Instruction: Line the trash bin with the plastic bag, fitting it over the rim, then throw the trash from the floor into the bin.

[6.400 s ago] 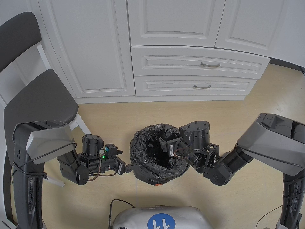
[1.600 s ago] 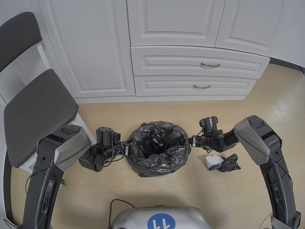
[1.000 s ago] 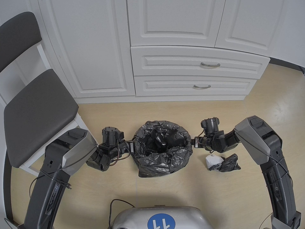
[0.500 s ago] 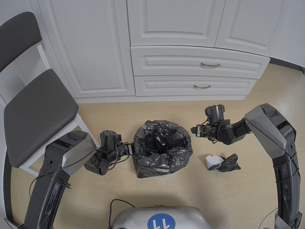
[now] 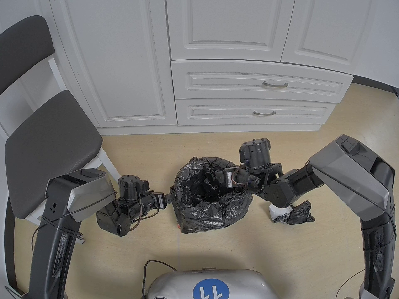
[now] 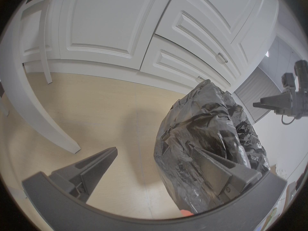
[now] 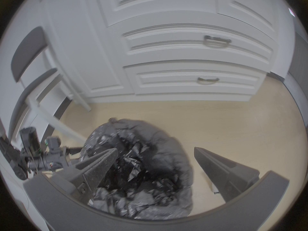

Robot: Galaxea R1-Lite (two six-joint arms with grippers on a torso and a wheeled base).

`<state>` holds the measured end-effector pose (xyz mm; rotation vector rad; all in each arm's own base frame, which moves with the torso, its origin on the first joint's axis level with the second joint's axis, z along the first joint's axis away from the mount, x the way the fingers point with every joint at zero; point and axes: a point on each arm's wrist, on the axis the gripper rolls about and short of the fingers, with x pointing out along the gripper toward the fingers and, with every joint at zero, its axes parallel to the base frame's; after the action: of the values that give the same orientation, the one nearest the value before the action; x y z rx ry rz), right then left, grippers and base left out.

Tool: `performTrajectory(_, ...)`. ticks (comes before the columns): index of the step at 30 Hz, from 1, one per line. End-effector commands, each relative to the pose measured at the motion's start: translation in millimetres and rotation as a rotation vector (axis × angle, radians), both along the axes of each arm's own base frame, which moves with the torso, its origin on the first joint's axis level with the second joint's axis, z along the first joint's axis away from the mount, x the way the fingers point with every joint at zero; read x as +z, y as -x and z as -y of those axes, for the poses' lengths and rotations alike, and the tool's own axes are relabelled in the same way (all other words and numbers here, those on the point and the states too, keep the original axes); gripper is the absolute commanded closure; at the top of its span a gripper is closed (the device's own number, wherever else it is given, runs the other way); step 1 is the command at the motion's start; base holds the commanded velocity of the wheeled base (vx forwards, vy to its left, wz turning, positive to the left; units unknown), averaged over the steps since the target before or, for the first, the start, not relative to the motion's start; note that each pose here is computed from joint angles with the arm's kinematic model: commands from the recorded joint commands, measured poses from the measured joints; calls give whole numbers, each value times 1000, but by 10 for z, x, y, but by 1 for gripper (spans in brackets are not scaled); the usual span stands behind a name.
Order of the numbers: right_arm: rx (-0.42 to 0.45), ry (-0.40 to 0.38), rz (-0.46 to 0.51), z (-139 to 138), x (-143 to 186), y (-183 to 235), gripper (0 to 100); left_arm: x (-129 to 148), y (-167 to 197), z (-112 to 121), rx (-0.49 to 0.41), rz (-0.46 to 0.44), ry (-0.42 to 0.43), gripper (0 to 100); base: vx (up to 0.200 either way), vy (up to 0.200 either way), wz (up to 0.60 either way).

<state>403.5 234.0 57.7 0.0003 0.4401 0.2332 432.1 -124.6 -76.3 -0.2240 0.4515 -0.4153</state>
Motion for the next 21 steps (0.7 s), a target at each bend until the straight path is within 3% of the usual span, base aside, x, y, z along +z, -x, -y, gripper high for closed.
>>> performTrajectory(1, 102, 89, -9, -461, 51, 17, 0, 117, 177, -100, -3, 14, -35, 0, 0, 0, 0)
performTrajectory(4, 98, 161, -35, -610, -77, -60, 0, 107, 238, -124, -2, 47, -41, 0, 0, 0, 0)
performTrajectory(5, 92, 247, -56, -634, -190, -106, 0, 133, 292, -146, 3, 67, -36, 0, 0, 0, 0)
performTrajectory(8, 97, 303, -75, -636, -295, -114, 0, 187, 339, -151, 1, 88, -30, 0, 0, 0, 0)
performTrajectory(9, 116, 375, -98, -622, -455, -100, 0, 294, 369, -153, 0, 125, -25, 0, 0, 0, 0)
performTrajectory(12, 145, 436, -131, -588, -548, -3, 0, 471, 380, -155, 0, 158, -16, 0, 0, 0, 0)
performTrajectory(21, 219, 561, -224, -438, -624, 394, 0, 583, 429, -244, 14, 164, -15, 0, 0, 0, 0)
